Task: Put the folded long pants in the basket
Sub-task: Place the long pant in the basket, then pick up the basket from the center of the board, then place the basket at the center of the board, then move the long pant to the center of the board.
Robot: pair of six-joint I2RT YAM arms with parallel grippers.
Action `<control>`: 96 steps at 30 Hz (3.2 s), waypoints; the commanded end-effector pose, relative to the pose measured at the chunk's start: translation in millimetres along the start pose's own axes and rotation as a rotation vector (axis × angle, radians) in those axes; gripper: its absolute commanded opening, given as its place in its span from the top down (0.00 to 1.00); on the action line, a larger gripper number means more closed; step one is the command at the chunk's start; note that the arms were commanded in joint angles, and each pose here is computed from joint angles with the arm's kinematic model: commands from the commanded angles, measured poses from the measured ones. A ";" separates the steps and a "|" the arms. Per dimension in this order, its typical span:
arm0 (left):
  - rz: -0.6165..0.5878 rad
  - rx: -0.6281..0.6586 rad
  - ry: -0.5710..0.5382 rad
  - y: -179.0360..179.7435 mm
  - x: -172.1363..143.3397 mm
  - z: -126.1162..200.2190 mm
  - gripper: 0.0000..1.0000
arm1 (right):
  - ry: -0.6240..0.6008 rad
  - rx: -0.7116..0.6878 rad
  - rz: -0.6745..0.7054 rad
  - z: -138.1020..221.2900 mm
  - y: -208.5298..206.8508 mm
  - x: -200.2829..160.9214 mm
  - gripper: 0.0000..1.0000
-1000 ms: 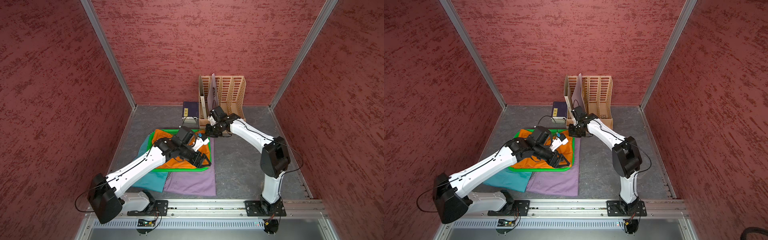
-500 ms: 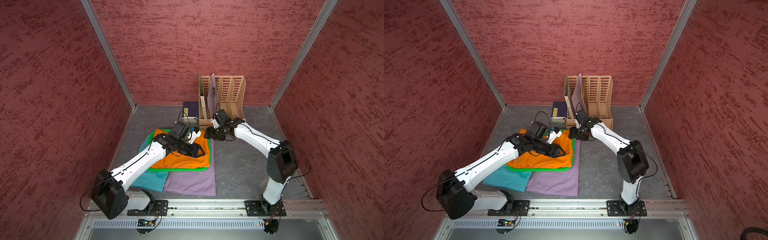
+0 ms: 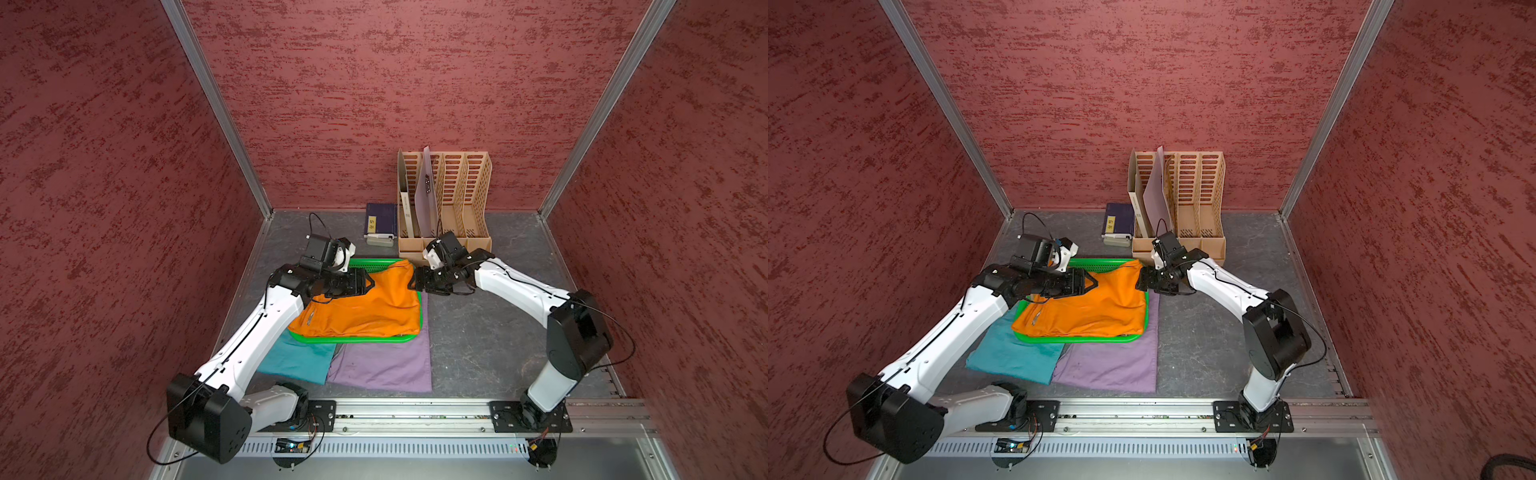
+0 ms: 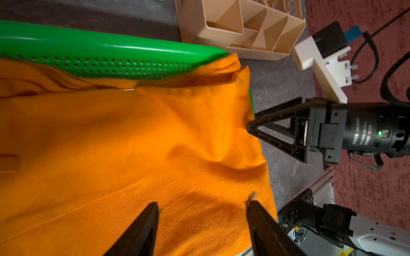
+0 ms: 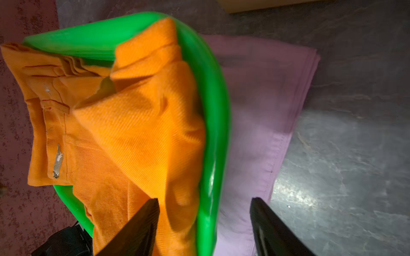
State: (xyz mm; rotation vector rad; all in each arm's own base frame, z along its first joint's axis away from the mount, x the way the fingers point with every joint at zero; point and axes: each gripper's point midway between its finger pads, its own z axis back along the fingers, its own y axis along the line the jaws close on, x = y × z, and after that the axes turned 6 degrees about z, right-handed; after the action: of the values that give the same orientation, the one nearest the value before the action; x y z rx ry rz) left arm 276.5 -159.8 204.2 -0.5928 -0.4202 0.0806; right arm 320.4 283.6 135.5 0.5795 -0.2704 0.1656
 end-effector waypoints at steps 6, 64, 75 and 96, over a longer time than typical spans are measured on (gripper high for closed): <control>0.107 0.084 -0.010 30.2 -6.6 11.8 0.32 | -0.101 0.019 0.060 39.2 10.2 -2.4 0.27; -0.448 0.724 0.160 -77.1 -34.6 -149.4 0.70 | -0.048 -0.078 -0.209 8.1 -108.9 -48.6 0.36; -0.395 0.663 0.082 -75.3 -3.3 -95.1 0.79 | 0.016 0.102 -0.217 -24.6 -69.6 -61.0 0.36; -0.299 0.535 0.109 -60.2 -3.3 -90.0 0.78 | 0.110 -0.296 -0.226 -3.5 -154.4 -85.8 0.99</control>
State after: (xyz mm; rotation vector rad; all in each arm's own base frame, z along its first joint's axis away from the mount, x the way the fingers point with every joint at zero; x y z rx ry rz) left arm 298.6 -256.0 162.4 0.0281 -0.3244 -0.1075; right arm 283.6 221.2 31.5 0.5238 -0.1334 -0.0083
